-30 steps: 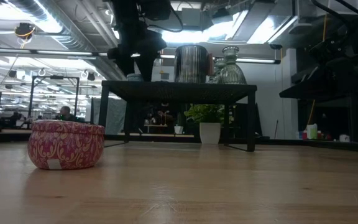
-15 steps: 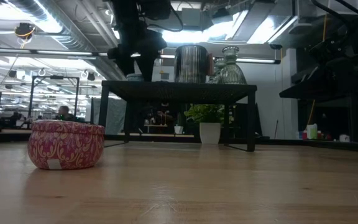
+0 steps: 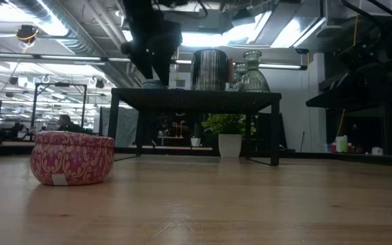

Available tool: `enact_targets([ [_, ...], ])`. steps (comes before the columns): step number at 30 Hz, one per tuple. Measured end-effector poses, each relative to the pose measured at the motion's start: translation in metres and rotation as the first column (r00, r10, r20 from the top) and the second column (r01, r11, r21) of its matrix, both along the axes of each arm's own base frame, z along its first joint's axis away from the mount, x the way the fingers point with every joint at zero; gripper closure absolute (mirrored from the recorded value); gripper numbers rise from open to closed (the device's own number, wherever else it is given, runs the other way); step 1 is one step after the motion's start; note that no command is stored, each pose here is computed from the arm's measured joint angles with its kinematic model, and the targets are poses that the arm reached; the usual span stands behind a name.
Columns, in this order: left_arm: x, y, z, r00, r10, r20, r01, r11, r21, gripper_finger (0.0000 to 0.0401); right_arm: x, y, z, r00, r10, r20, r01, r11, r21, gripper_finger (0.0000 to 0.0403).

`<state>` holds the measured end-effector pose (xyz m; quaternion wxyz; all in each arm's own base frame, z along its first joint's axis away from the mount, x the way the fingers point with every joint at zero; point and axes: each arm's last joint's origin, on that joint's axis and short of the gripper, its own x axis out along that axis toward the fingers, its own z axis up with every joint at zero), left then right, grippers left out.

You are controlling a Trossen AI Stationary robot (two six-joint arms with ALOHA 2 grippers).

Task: Pick & Place candle stick holders
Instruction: Put the blue patterned scented candle aligned with the red patterned scented candle on the shelf, then put the pink patterned scented candle aligned with the blue patterned scented candles on the shelf

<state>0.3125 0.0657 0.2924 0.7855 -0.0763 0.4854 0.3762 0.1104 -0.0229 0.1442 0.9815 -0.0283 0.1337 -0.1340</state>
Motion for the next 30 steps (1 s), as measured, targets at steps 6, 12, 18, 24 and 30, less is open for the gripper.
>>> enact_targets([
  [6, -0.007, -0.02, 0.02, 0.997, -0.032, 0.068, 0.025, 0.995, 0.101, 0.0061, 0.0, 0.0, 0.0, 1.0, 0.0, 0.0, 0.0, 1.0, 0.0, 0.0275],
  [12, -0.014, -0.045, 0.039, 0.976, -0.139, 0.166, 0.125, 0.988, 0.088, 0.0061, 0.0, 0.0, 0.0, 1.0, 0.0, 0.0, 0.0, 1.0, 0.0, 0.0275],
  [18, -0.017, -0.08, 0.043, 0.941, -0.308, 0.143, 0.295, 0.95, 0.107, 0.0061, 0.0, 0.0, 0.0, 1.0, 0.0, 0.0, 0.0, 1.0, 0.0, 0.0275],
  [24, -0.021, -0.116, 0.042, 0.867, -0.486, 0.115, 0.479, 0.874, 0.08, 0.0061, 0.0, 0.0, 0.0, 1.0, 0.0, 0.0, 0.0, 1.0, 0.0, 0.0275],
  [30, -0.027, -0.147, 0.041, 0.783, -0.606, 0.139, 0.612, 0.791, -0.003, 0.0061, 0.0, 0.0, 0.0, 1.0, 0.0, 0.0, 0.0, 1.0, 0.0, 0.0275],
])
